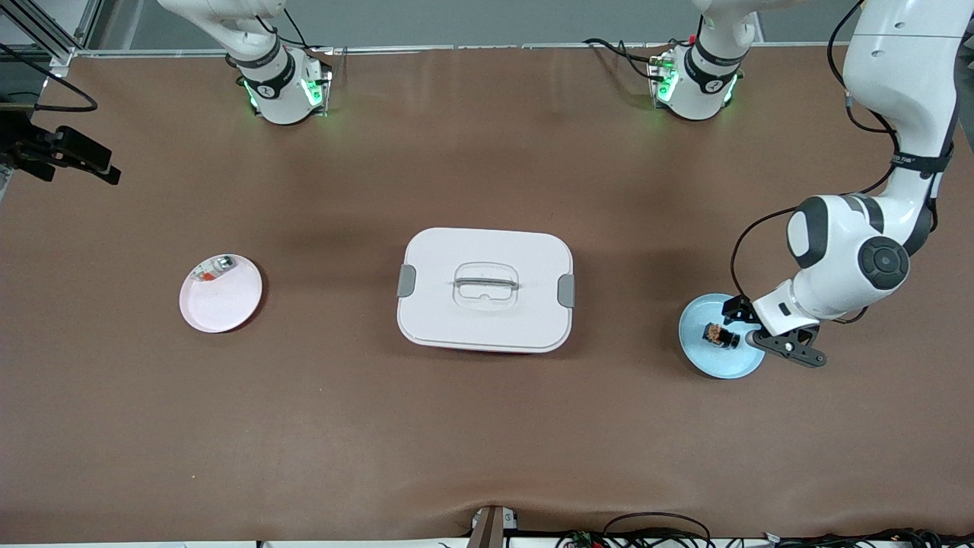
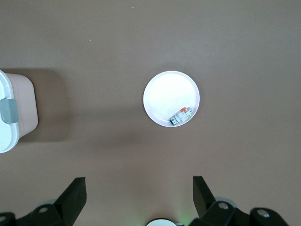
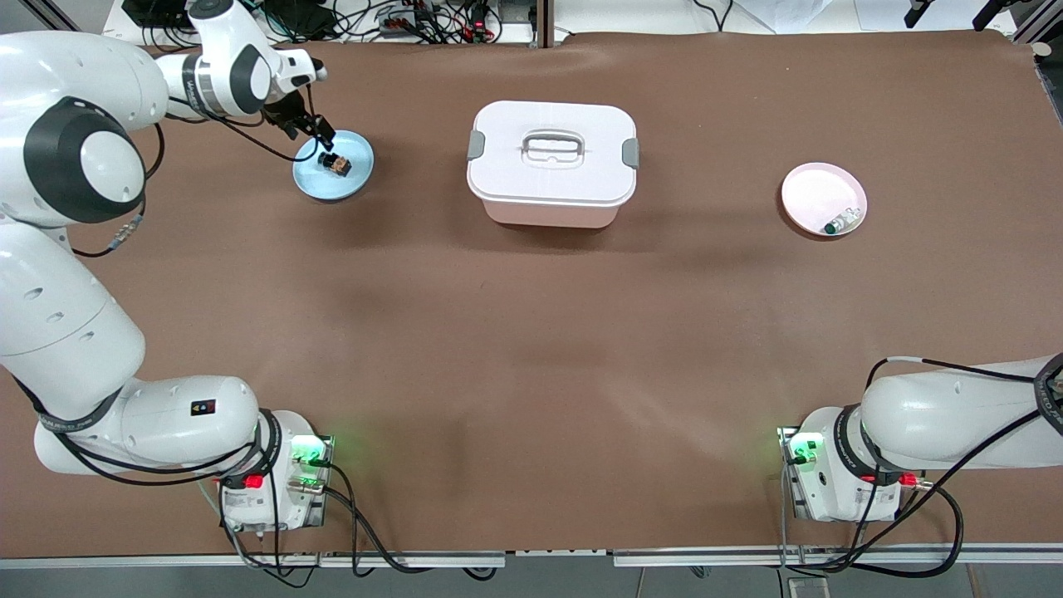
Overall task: Transfer orange switch to right arm and place
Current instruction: 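Lower the left gripper and grasp the black-orange switch, then lift the switch with the left gripper while the right gripper moves out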
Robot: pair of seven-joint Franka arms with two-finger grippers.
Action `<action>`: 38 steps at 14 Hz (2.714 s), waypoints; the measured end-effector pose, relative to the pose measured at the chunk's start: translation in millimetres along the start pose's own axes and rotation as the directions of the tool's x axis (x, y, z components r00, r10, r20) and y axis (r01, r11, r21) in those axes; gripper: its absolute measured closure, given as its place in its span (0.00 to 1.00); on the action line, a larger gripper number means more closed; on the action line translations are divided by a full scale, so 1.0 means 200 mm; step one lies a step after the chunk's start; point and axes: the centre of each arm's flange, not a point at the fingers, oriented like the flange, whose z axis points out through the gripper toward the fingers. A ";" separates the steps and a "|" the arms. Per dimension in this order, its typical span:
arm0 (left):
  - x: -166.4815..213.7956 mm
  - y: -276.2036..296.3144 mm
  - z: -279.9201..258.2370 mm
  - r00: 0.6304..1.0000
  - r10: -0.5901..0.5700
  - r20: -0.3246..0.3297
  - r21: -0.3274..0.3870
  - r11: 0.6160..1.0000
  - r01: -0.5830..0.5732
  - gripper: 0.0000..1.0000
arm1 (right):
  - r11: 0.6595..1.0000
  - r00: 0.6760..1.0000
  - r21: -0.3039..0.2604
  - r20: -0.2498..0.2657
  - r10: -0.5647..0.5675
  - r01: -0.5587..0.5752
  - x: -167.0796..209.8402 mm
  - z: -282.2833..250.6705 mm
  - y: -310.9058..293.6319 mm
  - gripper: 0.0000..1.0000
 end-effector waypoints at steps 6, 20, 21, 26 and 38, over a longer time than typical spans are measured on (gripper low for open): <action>0.01 0.06 0.09 1.000 0.019 0.010 -0.013 1.000 -0.019 0.00 | 1.000 1.000 0.000 0.000 0.000 0.000 0.00 0.00 0.00 0.00; 0.00 0.10 0.23 0.996 0.079 0.039 0.009 0.997 -0.079 0.00 | 1.000 1.000 0.000 -0.007 -0.002 0.002 0.00 0.00 -0.01 0.00; 0.00 0.10 0.25 0.996 0.079 0.042 0.008 0.997 -0.080 0.00 | 1.000 1.000 0.000 -0.009 -0.003 0.003 0.00 0.00 -0.01 0.00; -0.01 0.10 0.30 0.996 0.079 0.042 0.005 0.997 -0.079 0.03 | 0.999 0.999 -0.003 -0.013 -0.045 0.045 0.00 0.00 -0.11 0.00; -0.02 0.07 0.35 0.997 0.071 0.026 0.010 0.997 -0.071 0.27 | 0.996 0.997 0.038 0.010 -0.081 0.080 -0.18 0.02 -0.85 0.00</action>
